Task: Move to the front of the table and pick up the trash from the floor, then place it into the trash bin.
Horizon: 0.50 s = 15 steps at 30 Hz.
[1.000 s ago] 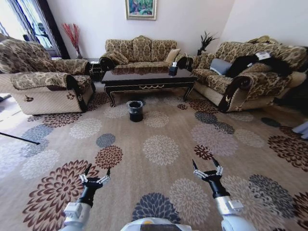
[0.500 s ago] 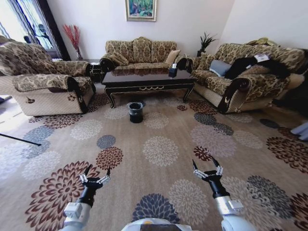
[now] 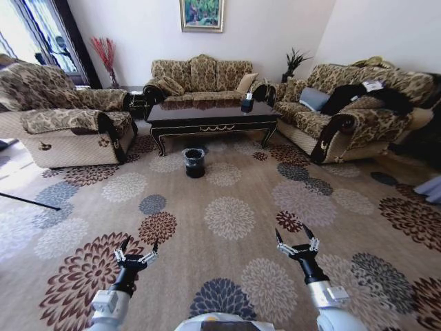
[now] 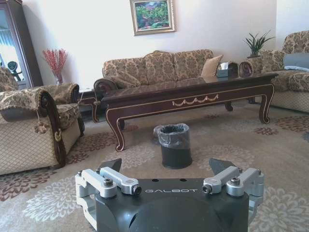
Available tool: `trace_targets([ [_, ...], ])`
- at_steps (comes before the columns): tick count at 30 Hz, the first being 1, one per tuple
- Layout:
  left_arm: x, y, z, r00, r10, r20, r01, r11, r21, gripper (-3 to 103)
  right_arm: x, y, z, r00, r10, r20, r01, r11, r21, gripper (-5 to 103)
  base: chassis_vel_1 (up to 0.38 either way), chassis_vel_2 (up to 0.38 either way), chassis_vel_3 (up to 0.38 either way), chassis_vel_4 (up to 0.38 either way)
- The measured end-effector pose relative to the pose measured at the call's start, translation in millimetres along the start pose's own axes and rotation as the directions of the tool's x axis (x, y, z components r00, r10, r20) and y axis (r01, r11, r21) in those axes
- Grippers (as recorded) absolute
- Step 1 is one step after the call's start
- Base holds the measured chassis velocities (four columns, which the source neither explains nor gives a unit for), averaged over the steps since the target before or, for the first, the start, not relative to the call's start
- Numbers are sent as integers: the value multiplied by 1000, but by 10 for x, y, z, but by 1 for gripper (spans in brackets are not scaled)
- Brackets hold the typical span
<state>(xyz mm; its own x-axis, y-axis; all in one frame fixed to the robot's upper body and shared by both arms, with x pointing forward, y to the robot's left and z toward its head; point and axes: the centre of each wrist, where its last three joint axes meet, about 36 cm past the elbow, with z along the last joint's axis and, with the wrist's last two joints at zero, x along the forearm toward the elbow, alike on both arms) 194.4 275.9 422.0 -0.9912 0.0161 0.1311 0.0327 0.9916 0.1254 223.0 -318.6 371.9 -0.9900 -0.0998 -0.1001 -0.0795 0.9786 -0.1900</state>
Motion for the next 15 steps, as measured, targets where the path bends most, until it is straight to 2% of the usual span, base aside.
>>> trace_targets([
  [15,0,0,0,1000,0,0,0,1000,0,100,0,0,0,1000,0,0,0,1000,0,100,0,0,0,0],
])
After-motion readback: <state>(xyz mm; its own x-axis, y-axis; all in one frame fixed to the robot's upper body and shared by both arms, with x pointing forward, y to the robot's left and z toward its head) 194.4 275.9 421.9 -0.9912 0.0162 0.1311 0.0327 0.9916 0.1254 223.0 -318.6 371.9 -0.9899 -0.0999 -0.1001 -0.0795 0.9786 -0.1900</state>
